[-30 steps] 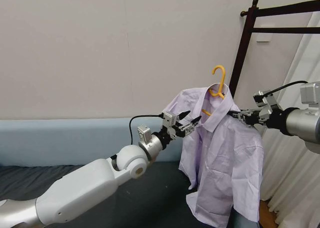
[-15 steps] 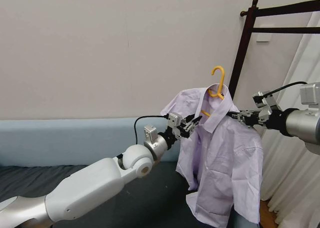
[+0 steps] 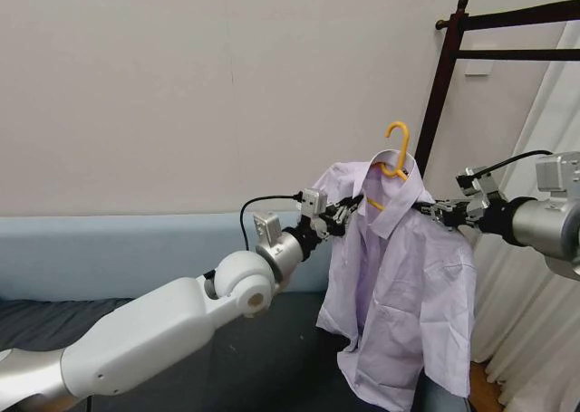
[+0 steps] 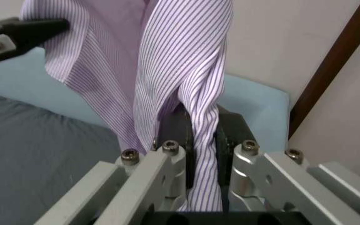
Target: Pick up the clothes from the sofa and hang them on the clothes hanger.
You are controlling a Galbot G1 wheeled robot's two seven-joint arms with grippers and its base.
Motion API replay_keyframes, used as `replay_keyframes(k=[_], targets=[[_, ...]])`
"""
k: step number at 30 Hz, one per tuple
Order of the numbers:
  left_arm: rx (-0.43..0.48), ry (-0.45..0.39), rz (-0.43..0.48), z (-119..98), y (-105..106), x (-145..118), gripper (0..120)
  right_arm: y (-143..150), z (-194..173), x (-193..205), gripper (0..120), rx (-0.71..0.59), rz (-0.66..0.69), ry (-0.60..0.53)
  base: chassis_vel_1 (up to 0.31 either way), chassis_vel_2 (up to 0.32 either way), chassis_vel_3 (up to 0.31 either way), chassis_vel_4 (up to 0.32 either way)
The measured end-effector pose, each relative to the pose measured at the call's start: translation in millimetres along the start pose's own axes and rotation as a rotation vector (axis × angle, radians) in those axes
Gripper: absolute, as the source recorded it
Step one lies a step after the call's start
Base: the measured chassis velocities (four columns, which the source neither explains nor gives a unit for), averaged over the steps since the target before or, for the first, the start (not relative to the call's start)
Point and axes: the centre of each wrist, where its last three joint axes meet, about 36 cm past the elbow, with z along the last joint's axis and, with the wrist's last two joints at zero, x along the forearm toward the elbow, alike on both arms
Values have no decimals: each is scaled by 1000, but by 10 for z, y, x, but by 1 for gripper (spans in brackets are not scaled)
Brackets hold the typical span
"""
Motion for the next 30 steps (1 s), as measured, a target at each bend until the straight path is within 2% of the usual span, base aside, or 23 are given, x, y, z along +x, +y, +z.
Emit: replay_keyframes(k=[3, 5, 6, 7, 8, 12, 13, 16, 17, 20, 21, 23, 24, 25, 28, 30], targets=[[-30, 31, -26, -70, 12, 33, 0, -1, -7, 5, 7, -1, -1, -2, 0, 0, 0, 0], [-61, 43, -40, -50, 57, 57, 0, -4, -18, 17, 7, -6, -4, -2, 0, 0, 0, 0], [-102, 75, -74, 2, 78, 77, 0, -22, -47, 43, 7, -18, -4, -6, 0, 0, 0, 0], [-143, 116, -99, 17, 54, 100, 7, -35, -60, 61, 7, -22, -1, -6, 0, 0, 0, 0], [-143, 116, -99, 17, 54, 100, 7, -35, -60, 61, 7, -22, -1, -6, 0, 0, 0, 0], [-253, 157, -120, 87, 45, 250, 27, -16, -31, 68, 7, -26, 15, 10, 0, 0, 0, 0], [-253, 157, -120, 87, 45, 250, 27, -16, -31, 68, 7, -26, 15, 10, 0, 0, 0, 0], [-285, 171, -146, 252, 63, 506, 42, 46, 14, 48, 7, -58, 34, 31, 0, 0, 0, 0], [-285, 171, -146, 252, 63, 506, 42, 46, 14, 48, 7, -58, 34, 31, 0, 0, 0, 0], [-277, 180, -195, 451, 122, 847, 55, 117, 47, -5, 7, -104, 97, 47, 0, 0, 0, 0], [-277, 180, -195, 451, 122, 847, 55, 117, 47, -5, 7, -104, 97, 47, 0, 0, 0, 0], [-235, 182, -242, 621, 169, 1177, 66, 120, 103, -106, 7, -129, 139, 55, 0, 0, 0, 0], [-224, 169, -268, 623, 186, 1281, 70, 97, 136, -166, 7, -132, 154, 55, 0, 0, 0, 0], [-224, 169, -268, 623, 186, 1281, 70, 97, 136, -166, 7, -132, 154, 55, 0, 0, 0, 0], [-161, 151, -366, 672, 194, 1663, 85, -53, 262, -445, 7, -127, 262, 24, 0, 0, 0, 0], [-151, 146, -385, 675, 174, 1733, 89, -86, 282, -509, 7, -133, 290, 19, 0, 0, 0, 0]])
